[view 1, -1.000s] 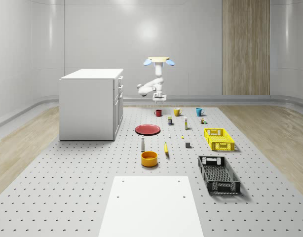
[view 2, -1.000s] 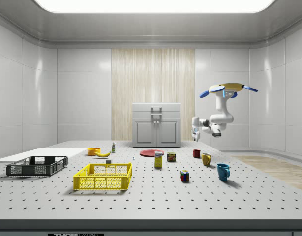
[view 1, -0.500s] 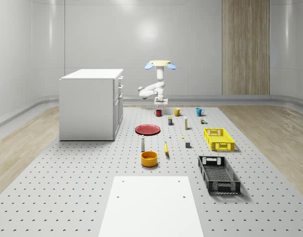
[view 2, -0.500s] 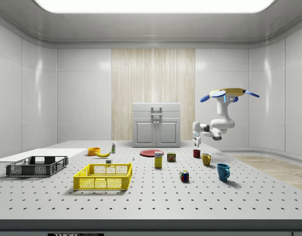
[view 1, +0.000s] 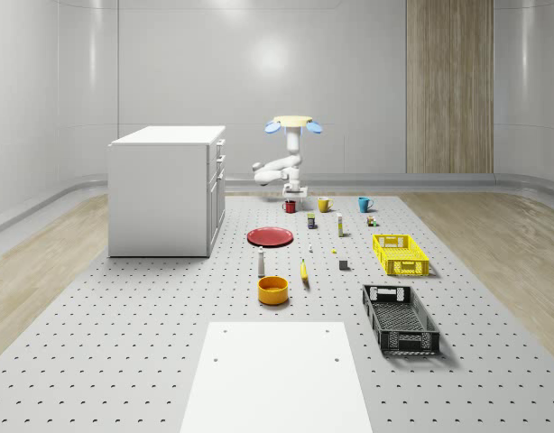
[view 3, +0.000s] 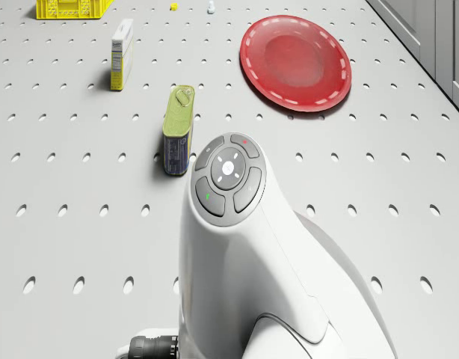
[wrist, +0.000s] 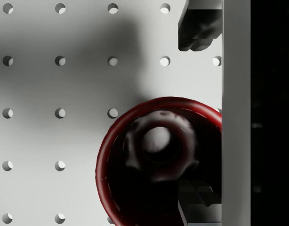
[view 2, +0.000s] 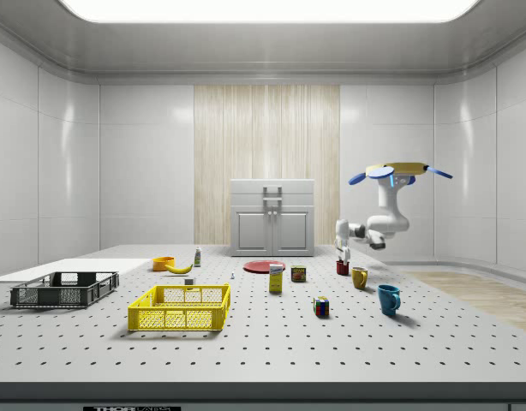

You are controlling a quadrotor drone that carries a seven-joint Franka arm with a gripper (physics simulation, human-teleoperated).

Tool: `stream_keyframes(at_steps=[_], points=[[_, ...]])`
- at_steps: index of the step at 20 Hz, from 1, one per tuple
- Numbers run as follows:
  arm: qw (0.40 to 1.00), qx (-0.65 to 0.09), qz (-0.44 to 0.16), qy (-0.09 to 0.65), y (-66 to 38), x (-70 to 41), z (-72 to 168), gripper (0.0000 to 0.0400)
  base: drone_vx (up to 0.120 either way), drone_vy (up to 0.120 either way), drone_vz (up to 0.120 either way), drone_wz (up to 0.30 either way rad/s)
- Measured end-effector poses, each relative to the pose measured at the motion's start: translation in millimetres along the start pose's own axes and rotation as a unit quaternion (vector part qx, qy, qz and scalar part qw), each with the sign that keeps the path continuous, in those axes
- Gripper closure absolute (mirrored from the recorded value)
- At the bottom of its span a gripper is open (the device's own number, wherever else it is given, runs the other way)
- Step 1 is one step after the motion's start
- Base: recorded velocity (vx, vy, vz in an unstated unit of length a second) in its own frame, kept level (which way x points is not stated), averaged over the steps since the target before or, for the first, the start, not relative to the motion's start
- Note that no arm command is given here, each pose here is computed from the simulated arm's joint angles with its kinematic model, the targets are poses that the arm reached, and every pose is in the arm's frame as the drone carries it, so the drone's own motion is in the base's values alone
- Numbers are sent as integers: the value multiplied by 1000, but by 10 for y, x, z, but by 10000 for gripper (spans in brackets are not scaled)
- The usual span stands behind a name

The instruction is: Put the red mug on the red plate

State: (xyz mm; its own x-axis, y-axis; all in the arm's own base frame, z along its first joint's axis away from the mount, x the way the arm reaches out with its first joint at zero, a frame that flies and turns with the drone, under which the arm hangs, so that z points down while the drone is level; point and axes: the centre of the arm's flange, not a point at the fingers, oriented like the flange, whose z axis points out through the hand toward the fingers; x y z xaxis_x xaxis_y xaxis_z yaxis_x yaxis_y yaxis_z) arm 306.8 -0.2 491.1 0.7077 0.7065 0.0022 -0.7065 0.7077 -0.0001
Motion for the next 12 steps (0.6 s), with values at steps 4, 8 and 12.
stream_keyframes(at_steps=[4,8,12], points=[[1000,0,0,0,-2,-2,84,0,0,0,0,0],[1000,0,0,0,-25,-25,154,0,0,0,0,0],[1000,0,0,0,-34,-35,245,0,0,0,0,0]])
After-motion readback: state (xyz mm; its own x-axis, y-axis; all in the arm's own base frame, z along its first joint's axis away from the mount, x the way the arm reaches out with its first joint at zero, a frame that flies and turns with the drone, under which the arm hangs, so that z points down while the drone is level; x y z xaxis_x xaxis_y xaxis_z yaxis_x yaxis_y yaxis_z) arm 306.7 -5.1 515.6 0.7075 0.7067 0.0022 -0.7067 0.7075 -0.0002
